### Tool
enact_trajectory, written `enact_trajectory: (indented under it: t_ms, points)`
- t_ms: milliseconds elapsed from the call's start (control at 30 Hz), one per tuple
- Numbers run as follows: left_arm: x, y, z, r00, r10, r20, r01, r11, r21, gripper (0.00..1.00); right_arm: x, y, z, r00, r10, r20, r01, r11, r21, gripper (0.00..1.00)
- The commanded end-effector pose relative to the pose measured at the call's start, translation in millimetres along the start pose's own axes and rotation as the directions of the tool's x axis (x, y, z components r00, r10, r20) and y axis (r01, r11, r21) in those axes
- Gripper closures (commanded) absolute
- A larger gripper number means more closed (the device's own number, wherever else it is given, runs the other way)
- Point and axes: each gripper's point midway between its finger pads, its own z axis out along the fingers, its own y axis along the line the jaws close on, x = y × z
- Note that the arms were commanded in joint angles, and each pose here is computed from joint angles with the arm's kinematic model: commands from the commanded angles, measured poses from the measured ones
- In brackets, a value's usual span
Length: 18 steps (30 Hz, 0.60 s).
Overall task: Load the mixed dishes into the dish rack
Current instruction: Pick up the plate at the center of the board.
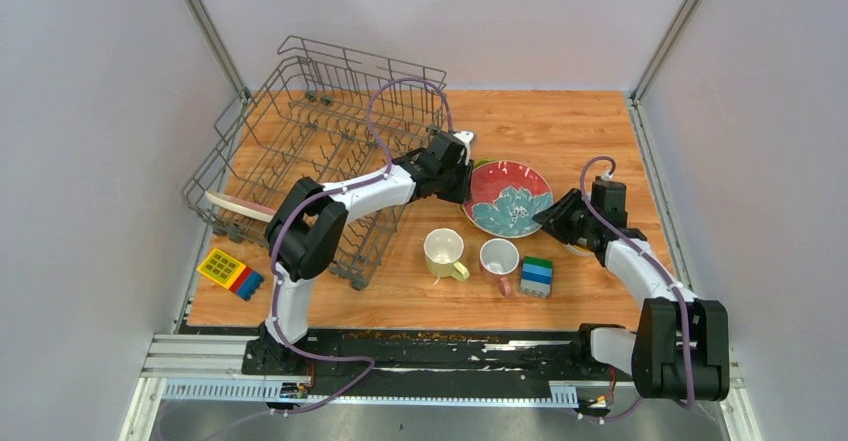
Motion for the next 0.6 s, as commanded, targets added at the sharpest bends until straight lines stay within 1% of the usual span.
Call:
enact_trajectory:
  t_ms: [0,200,267,367,567]
  points:
    - [-26,-67,-31,0.993,0.075,0.087,-0.092,0.972,0.218,0.72,-20,76,-17,0.997,-0.026,0.066,0.046,0.947,-0.317,0.7]
    - [-25,-69,-30,0.993,0.079,0.083,-0.096,0.968,0.232,0.73,-23,85,-24,0.994,0.011,0.111,0.034,0.92,-0.39,0.79]
    - [-26,-70,-30,0.994,0.078,0.083,-0.096,0.967,0.237,0.74,-23,87,-28,0.991,0.02,0.129,0.034,0.913,-0.407,0.79]
    - [-26,-71,-30,0.994,0.079,0.082,-0.096,0.966,0.24,0.74,-25,88,-33,0.986,0.025,0.163,0.048,0.903,-0.427,0.77]
    - [-26,-73,-32,0.993,0.075,0.087,-0.095,0.963,0.254,0.75,-22,96,-38,0.986,-0.009,0.164,0.085,0.881,-0.465,0.77]
